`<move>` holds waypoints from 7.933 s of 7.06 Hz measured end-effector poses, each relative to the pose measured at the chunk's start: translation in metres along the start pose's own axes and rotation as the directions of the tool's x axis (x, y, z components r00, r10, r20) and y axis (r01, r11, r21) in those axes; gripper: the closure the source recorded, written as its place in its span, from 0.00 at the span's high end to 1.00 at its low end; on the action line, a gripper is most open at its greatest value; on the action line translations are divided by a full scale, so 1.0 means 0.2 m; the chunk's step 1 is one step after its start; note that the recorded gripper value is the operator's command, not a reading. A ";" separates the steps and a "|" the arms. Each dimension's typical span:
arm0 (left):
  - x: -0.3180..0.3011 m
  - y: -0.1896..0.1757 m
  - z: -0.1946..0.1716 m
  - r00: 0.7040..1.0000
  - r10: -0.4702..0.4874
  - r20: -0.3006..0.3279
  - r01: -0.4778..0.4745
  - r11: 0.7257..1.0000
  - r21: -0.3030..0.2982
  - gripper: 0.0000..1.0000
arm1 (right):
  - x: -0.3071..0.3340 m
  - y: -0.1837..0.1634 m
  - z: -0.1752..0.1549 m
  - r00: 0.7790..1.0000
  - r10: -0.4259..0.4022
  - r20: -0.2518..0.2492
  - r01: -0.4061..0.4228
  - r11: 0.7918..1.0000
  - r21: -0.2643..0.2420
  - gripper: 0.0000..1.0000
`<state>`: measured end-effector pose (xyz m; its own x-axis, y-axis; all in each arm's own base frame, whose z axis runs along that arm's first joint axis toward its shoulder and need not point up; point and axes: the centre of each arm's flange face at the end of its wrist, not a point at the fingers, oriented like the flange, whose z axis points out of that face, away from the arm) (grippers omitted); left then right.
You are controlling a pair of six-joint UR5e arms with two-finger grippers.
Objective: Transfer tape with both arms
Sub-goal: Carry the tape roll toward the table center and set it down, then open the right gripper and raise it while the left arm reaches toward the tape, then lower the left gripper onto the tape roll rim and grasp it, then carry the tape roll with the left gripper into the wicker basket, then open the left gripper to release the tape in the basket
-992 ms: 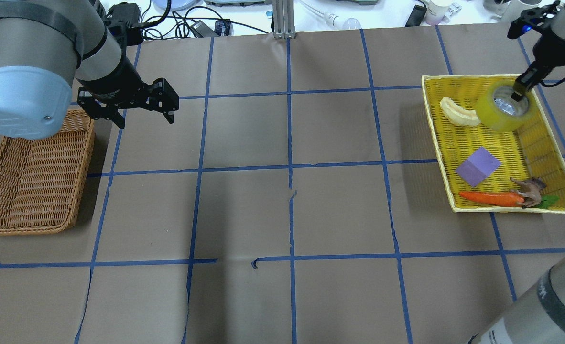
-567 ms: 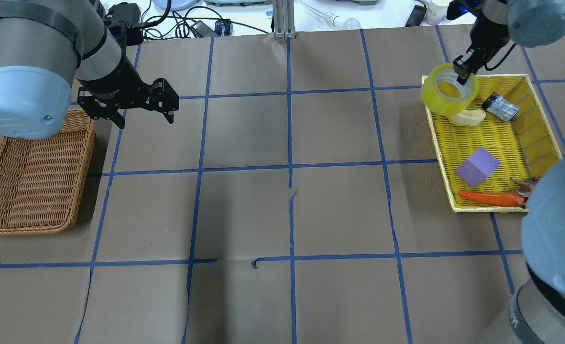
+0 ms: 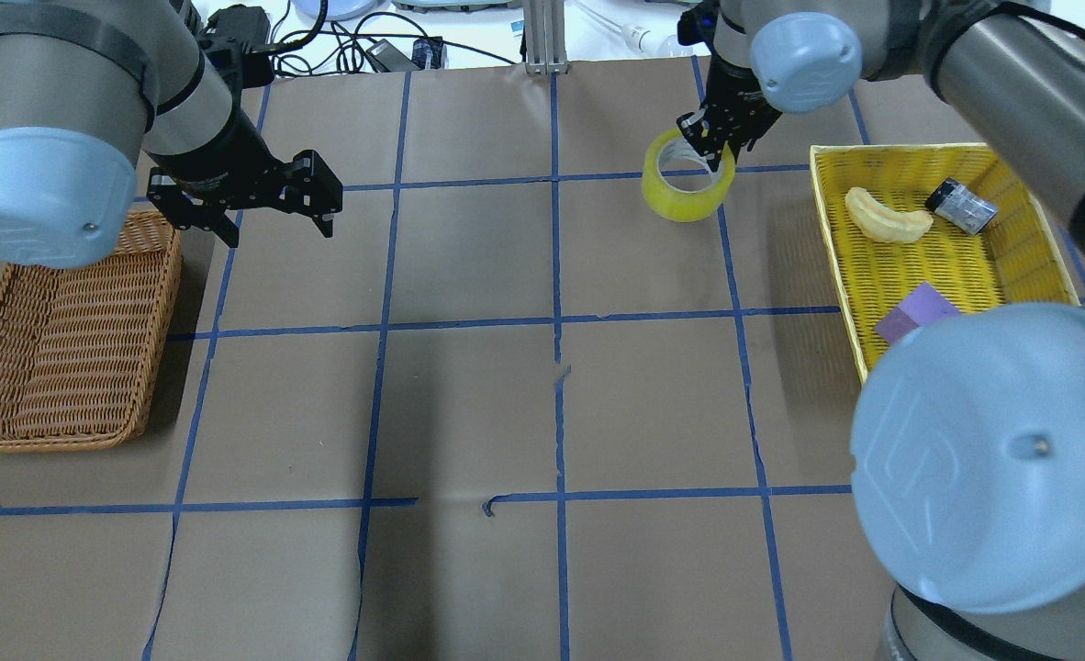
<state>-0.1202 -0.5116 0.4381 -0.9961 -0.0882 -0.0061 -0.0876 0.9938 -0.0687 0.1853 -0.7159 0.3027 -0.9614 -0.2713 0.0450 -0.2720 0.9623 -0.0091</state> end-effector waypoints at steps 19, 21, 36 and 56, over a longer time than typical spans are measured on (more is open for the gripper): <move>0.36 -0.53 0.57 0.986 -0.005 -0.167 0.041 0.976 0.216 1.00 | -0.16 1.04 -0.81 0.993 0.121 0.007 -0.120 0.992 -0.047 1.00; 0.62 -0.53 0.83 0.978 0.028 -0.208 0.021 0.974 0.227 1.00 | -0.12 1.05 -0.92 0.992 0.130 0.003 -0.130 0.992 -0.002 1.00; 0.07 -0.92 0.45 0.996 0.086 -0.005 -0.085 0.992 0.097 0.00 | -0.09 1.00 -1.06 0.992 0.130 0.001 -0.130 0.990 0.054 1.00; -1.70 -0.30 0.46 1.000 -0.024 0.008 0.024 0.999 -0.030 1.00 | -0.09 1.00 -1.07 0.991 0.132 -0.002 -0.131 0.990 0.058 1.00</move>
<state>0.2243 -0.5486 0.3524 -0.9936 -0.1123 -0.0124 -0.1118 0.9930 -0.0388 0.1562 -0.5144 0.5141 -0.9888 -0.1423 0.0453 -0.1454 0.9867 -0.0727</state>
